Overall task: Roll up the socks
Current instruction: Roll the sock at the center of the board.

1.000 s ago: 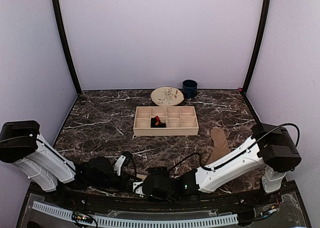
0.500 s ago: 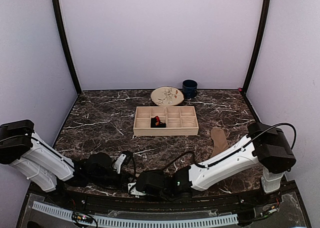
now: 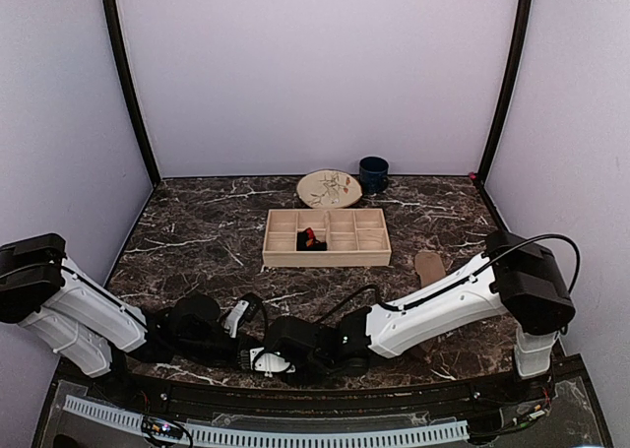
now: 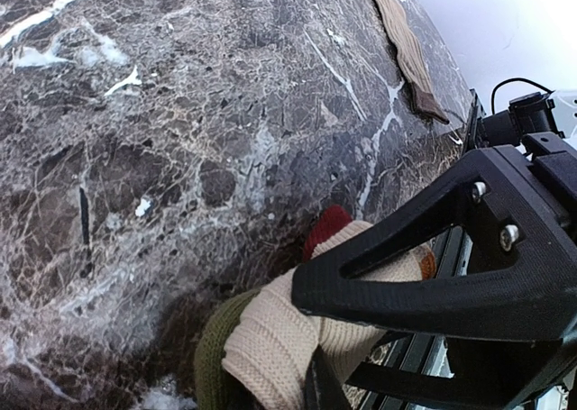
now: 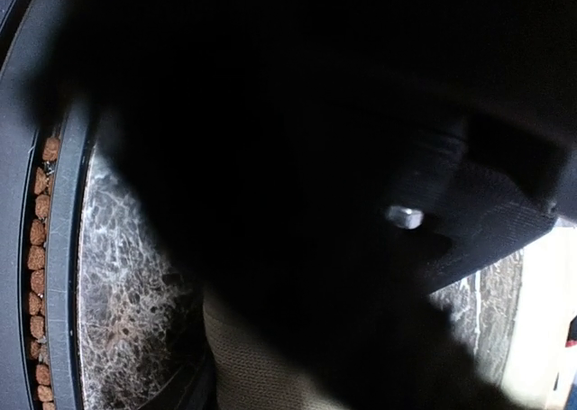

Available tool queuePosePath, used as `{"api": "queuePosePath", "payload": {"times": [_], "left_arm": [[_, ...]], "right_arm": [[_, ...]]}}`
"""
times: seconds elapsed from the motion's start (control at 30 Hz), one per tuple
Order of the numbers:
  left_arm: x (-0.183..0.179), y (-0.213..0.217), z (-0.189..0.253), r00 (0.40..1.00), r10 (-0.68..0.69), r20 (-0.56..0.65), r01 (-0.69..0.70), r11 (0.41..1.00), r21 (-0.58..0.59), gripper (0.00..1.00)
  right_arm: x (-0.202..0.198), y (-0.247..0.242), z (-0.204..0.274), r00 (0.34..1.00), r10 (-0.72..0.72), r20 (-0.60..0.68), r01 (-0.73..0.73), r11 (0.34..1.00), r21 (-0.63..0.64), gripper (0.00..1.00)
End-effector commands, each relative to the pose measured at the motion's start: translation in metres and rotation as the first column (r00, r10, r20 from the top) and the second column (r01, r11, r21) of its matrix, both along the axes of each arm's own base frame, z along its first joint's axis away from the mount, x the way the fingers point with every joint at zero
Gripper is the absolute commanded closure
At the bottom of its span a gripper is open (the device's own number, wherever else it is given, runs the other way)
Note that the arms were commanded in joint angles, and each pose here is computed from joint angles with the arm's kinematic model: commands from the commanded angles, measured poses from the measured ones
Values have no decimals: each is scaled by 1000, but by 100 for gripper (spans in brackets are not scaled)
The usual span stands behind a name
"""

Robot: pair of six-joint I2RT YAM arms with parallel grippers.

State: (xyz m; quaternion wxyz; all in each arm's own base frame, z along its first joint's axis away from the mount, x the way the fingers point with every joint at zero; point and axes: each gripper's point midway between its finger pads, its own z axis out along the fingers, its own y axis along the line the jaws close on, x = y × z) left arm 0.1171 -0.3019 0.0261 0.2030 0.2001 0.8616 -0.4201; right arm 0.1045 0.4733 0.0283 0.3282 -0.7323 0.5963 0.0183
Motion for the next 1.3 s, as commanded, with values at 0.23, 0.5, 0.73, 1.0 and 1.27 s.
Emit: {"api": "queuePosePath", "payload": {"times": [0.23, 0.5, 0.73, 1.0, 1.27], "left_arm": [[-5, -5, 3, 997, -43, -56, 43, 999, -7, 90], [2, -4, 7, 998, -14, -53, 13, 1000, -8, 81], [19, 8, 2, 995, 84, -49, -81, 995, 52, 52], [44, 35, -8, 970, 242, -23, -237, 962, 136, 38], [62, 59, -9, 934, 356, 7, -354, 926, 134, 34]], "right_arm": [[21, -50, -72, 978, -132, -164, 93, 970, -224, 63], [23, -49, -82, 959, -172, -223, 119, 966, -229, 92], [20, -47, -79, 949, -176, -263, 122, 971, -207, 100], [17, -53, -86, 933, -191, -305, 124, 966, -227, 100], [15, -57, -89, 918, -205, -339, 128, 963, -236, 100]]}}
